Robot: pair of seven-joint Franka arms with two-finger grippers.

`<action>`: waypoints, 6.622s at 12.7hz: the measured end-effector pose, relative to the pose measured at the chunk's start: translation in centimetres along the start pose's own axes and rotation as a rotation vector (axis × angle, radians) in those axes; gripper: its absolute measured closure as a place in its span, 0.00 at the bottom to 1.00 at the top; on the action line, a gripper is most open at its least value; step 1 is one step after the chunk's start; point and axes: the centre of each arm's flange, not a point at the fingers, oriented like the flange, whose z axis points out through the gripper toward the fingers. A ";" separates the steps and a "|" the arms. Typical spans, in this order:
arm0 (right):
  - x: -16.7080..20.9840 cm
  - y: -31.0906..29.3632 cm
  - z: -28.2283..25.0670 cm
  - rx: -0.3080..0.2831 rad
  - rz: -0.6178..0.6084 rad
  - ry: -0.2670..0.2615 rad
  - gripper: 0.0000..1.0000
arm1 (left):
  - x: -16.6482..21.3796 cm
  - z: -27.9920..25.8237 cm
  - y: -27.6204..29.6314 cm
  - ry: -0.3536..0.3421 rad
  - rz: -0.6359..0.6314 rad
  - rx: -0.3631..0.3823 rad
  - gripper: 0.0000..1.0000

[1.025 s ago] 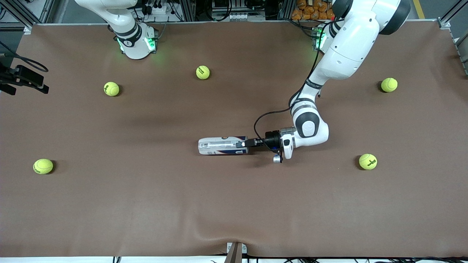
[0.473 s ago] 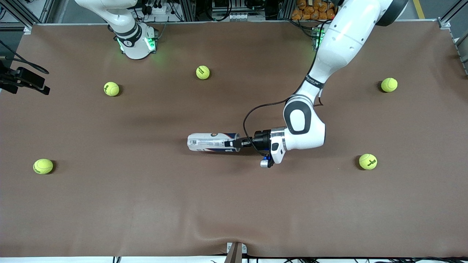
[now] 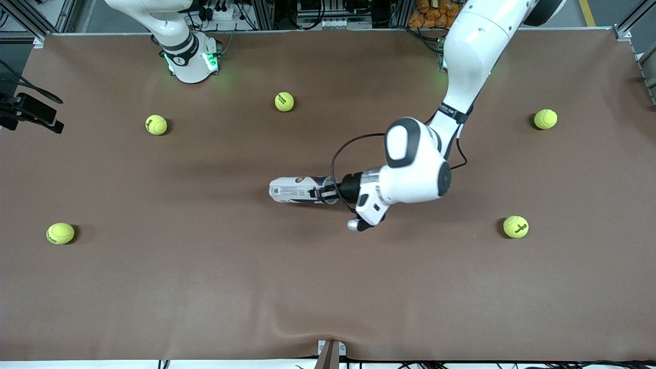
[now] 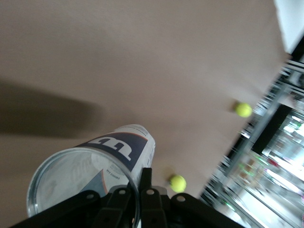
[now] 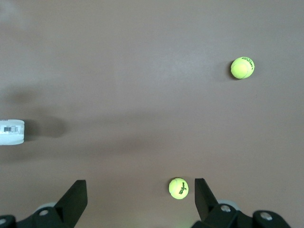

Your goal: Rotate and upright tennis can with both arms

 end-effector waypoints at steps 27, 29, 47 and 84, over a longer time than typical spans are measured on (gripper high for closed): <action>0.5 0.4 1.0 -0.002 0.010 -0.028 0.00 | -13.8 8.5 3.9 0.535 0.078 0.686 0.97; 0.5 0.4 1.0 -0.002 0.010 -0.029 0.00 | -13.3 9.4 3.5 0.539 0.083 0.684 0.97; 0.5 0.3 1.0 -0.003 0.009 -0.029 0.00 | -13.4 -4.9 9.6 0.506 0.015 0.506 0.00; 0.6 0.5 1.1 -0.003 0.013 -0.032 0.00 | -8.0 -50.7 -11.3 0.184 0.317 0.781 0.00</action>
